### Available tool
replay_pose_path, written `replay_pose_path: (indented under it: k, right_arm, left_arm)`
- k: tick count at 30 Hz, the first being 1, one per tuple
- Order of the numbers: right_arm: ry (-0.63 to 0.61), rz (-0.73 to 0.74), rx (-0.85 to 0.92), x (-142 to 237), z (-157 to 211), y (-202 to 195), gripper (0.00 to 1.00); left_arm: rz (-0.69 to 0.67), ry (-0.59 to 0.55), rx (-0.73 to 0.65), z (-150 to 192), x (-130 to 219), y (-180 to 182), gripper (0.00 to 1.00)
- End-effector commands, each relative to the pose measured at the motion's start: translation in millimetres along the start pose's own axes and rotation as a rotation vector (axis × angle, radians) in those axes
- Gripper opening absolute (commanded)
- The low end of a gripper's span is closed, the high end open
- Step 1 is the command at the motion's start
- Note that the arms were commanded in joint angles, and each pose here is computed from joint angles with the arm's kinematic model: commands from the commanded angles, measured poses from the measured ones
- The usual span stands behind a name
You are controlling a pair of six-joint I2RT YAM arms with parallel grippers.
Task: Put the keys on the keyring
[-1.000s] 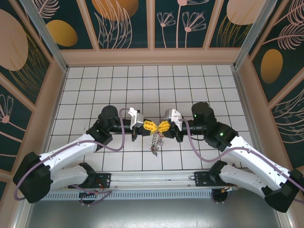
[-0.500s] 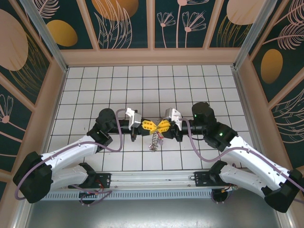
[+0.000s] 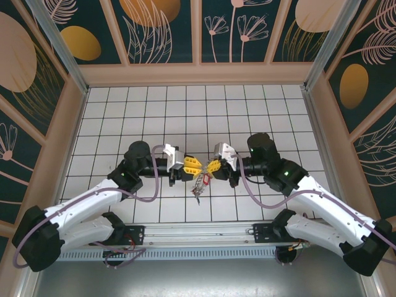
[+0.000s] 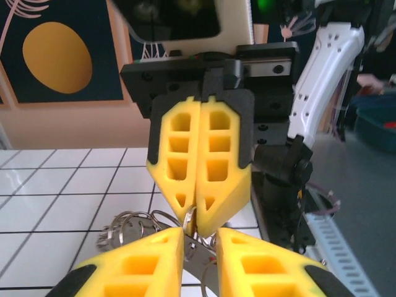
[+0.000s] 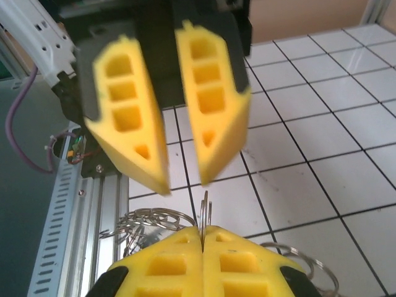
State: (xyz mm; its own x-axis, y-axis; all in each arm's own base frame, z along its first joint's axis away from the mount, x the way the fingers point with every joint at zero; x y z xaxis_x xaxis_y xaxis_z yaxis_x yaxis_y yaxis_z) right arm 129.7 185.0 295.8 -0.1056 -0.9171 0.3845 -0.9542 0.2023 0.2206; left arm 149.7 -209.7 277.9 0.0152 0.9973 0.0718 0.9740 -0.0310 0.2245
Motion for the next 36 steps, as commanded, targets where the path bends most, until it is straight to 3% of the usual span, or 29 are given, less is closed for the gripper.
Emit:
replay_pose_path:
  k: [1,8,18,21,29,30,33,36]
  right_arm:
    - [-0.008,0.017,0.051,5.8,-12.6,0.7,0.0]
    - [0.004,0.009,0.063,1.3,-15.1,-1.6,0.0]
    - [0.01,0.01,0.065,-3.2,-18.1,-2.4,0.0]
    - [0.012,0.006,0.064,-3.9,-18.8,-1.9,0.0]
    - [0.022,0.003,0.063,-4.5,-17.6,-0.2,0.0]
    - [0.019,0.003,0.066,-4.3,-18.5,0.0,0.0]
    - [0.016,0.002,0.068,-3.8,-18.9,1.4,0.0]
    - [0.011,-0.009,0.069,-4.3,-18.5,2.9,0.0]
  left_arm:
    - [-0.008,0.112,-0.074,-5.0,4.2,-0.9,0.22]
    - [0.058,0.286,-0.072,1.7,-3.0,7.9,0.25]
    - [0.188,0.195,-0.058,-1.4,-12.0,7.4,0.28]
    - [0.18,0.207,-0.063,-2.8,-11.6,8.3,0.22]
    - [0.141,0.2,-0.088,-16.9,-9.6,12.7,0.2]
    - [0.141,0.202,-0.084,-16.5,-9.7,12.9,0.18]
    - [0.162,0.201,-0.07,-15.5,-11.5,13.2,0.0]
    - [0.154,0.206,-0.05,-12.5,-14.1,15.5,0.0]
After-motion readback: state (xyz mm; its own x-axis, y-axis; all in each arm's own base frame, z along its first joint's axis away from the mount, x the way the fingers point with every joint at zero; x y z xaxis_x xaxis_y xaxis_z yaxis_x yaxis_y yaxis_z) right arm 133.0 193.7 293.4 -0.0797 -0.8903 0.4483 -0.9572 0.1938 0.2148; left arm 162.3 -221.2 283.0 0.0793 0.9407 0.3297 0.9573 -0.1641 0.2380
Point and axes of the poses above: each hand's point on the last joint's axis, 136 mm out from that joint toward the fingers, its own x axis back along the fingers, its own y axis along the line the jaws close on, z = x × y, the point moved 10 cm from there along x, back along the fingers, and after that the axes turned 11 degrees about -x, right-handed, at the moved point
